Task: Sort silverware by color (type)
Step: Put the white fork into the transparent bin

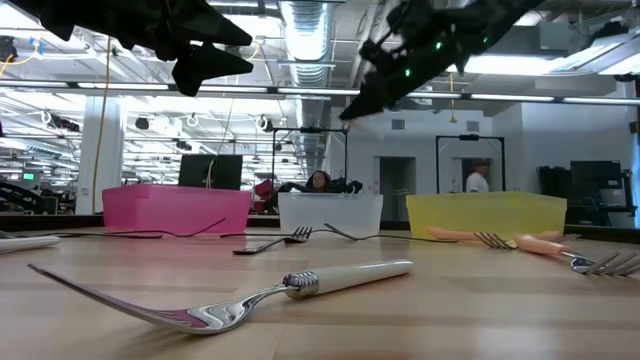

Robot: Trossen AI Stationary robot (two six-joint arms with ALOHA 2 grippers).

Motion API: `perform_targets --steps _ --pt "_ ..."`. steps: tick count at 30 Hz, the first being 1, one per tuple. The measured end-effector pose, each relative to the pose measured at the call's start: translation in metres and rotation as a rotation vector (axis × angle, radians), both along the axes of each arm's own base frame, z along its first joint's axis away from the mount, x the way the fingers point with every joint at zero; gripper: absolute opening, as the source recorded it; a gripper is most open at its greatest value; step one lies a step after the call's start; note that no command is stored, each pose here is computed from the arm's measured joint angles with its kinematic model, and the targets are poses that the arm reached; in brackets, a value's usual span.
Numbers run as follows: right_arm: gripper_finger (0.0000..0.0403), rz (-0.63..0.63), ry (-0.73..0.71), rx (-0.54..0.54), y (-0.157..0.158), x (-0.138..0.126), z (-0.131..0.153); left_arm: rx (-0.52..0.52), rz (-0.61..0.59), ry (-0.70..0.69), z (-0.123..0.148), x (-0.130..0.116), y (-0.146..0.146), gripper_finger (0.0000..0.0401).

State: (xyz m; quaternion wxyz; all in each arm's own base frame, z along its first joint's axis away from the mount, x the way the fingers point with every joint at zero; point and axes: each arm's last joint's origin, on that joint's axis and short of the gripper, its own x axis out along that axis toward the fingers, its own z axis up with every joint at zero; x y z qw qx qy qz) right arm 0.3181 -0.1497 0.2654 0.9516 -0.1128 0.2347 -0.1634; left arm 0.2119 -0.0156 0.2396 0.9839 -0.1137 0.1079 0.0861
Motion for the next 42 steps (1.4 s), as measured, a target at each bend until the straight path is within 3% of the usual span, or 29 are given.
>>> perform_targets --steps 7,14,24,34,42 --pt "0.0065 -0.028 0.059 0.038 -0.026 0.012 -0.042 -0.006 0.001 0.008 -0.001 0.000 0.000 0.0217" --pt "0.0065 -0.017 0.107 0.149 -0.051 0.014 -0.067 -0.013 0.003 0.022 -0.002 -0.001 0.000 0.0217" --pt "0.0065 0.047 0.169 0.215 -0.061 0.042 -0.072 -0.008 0.003 0.026 -0.003 -0.001 0.000 0.0217" --pt "0.0065 0.014 0.201 0.263 -0.068 0.039 -0.071 0.002 0.000 0.029 -0.003 -0.001 0.000 0.0217" --pt "0.0065 0.008 0.267 0.310 -0.071 0.041 -0.098 0.002 0.001 0.029 -0.003 -0.001 0.000 0.0217"
